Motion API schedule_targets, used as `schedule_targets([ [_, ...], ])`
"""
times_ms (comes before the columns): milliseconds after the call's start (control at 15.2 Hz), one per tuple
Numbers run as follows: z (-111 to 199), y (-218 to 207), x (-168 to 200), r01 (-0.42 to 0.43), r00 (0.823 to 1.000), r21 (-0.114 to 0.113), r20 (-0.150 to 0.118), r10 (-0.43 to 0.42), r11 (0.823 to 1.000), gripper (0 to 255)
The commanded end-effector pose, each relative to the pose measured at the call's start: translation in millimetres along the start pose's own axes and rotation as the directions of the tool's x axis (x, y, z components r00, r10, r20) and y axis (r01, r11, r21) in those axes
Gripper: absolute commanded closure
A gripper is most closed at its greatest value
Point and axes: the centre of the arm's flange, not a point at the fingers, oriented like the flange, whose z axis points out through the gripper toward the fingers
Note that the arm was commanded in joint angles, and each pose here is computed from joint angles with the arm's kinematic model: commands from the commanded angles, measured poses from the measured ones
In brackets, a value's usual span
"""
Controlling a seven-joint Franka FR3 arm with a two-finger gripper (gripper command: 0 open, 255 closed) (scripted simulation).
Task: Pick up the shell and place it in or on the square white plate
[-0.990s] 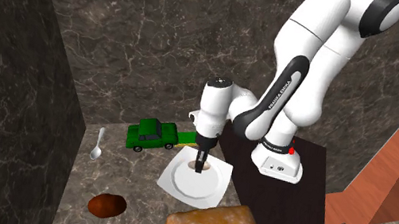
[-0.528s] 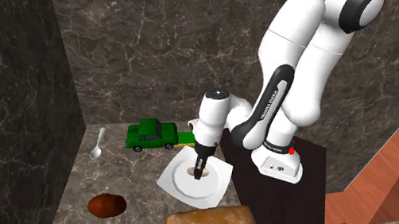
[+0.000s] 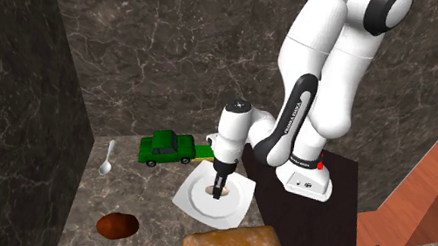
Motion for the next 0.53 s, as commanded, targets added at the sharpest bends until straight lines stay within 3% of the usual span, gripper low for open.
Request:
schedule_targets([
  [0, 0, 0, 0, 0.000, 1.000, 0.000, 0.000, 0.000, 1.000, 255],
  [66, 0, 0, 0, 0.000, 1.000, 0.000, 0.000, 0.000, 1.000, 0],
  [396, 0, 0, 0, 0.000, 1.000, 0.000, 0.000, 0.000, 1.000, 0],
  [462, -13, 0, 0, 0.000, 1.000, 0.000, 0.000, 0.000, 1.000, 0],
])
